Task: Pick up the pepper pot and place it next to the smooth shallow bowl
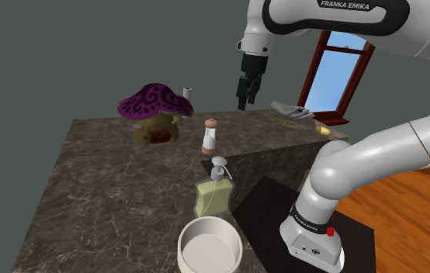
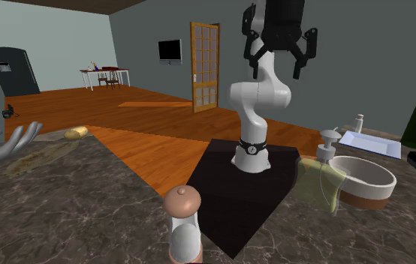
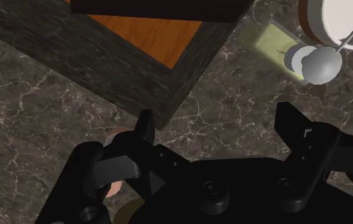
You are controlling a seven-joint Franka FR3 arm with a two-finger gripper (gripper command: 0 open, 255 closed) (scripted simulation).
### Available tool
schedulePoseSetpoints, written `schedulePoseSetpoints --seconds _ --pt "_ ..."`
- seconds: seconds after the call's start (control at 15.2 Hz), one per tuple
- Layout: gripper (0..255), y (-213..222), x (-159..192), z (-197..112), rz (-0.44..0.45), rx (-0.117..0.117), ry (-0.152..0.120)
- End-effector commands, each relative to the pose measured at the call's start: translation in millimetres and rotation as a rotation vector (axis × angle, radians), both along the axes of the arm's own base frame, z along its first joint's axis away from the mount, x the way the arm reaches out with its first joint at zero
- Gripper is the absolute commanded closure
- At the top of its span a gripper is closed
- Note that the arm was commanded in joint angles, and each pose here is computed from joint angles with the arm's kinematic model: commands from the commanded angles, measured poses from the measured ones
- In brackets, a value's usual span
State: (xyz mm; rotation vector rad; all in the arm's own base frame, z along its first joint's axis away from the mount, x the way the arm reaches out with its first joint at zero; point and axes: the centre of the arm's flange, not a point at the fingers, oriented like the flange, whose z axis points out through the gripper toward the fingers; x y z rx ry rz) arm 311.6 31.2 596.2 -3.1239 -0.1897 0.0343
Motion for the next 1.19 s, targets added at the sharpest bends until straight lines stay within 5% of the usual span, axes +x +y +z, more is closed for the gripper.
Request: schedulePoseSetpoints --seconds 0.0,1.12 --pt "0 0 0 0 0.000 0.000 0.000" --pt "0 -88 154 -120 -0.020 -0.115 -0.023"
